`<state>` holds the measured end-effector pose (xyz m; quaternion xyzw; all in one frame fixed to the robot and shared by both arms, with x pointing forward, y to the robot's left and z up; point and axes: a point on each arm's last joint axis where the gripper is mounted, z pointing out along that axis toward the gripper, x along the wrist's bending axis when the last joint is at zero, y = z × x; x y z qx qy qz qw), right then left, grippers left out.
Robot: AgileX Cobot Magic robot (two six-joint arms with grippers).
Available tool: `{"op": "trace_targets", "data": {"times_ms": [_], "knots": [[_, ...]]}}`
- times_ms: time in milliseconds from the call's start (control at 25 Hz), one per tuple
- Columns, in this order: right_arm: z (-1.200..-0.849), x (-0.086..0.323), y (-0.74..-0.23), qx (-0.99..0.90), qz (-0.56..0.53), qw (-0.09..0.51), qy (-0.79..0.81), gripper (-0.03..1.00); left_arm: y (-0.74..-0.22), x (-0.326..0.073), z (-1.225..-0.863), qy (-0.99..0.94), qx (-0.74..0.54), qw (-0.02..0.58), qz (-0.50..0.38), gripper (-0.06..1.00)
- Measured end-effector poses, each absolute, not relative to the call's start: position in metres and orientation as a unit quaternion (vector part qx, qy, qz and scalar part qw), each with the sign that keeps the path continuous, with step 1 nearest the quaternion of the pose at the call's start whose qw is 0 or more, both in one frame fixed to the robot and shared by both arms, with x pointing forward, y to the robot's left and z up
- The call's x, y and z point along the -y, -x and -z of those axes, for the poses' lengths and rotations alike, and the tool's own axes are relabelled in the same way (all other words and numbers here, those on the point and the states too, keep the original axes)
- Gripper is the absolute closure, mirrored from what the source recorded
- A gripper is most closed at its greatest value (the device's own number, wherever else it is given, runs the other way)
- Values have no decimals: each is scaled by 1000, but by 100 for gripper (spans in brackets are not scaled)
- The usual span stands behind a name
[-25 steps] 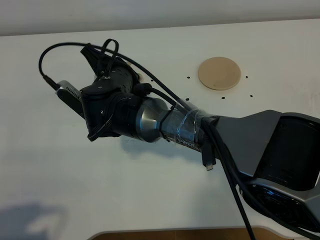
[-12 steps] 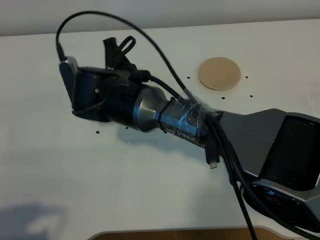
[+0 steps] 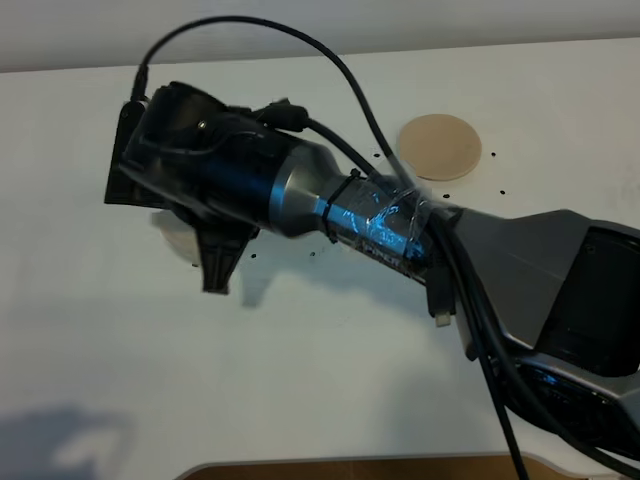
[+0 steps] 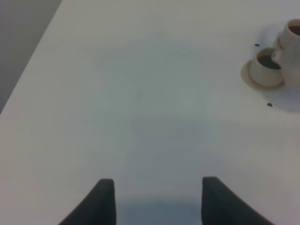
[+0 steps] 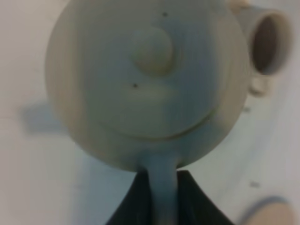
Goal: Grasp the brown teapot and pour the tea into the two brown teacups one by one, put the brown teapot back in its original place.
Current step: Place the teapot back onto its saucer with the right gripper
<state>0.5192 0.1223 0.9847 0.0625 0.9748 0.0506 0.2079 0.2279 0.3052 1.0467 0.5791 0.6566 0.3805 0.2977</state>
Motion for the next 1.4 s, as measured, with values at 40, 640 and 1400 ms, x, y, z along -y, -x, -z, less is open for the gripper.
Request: {"op": "trace_targets", "data": {"times_ms": [40,640,1400], "knots": [[-984,-123,-517,-977,-59,193,-73,88,-228,-305,-1047,-579,-657,298,-381,50],[-951,-123,-505,-987,-75,95,-103,88,-228,-305,-1047,-579,-657,298,-381,50],[-1009,10,-630,-966,-98,125,-203,88,-228,-305,-1047,-579,-657,298,-381,50]]}}
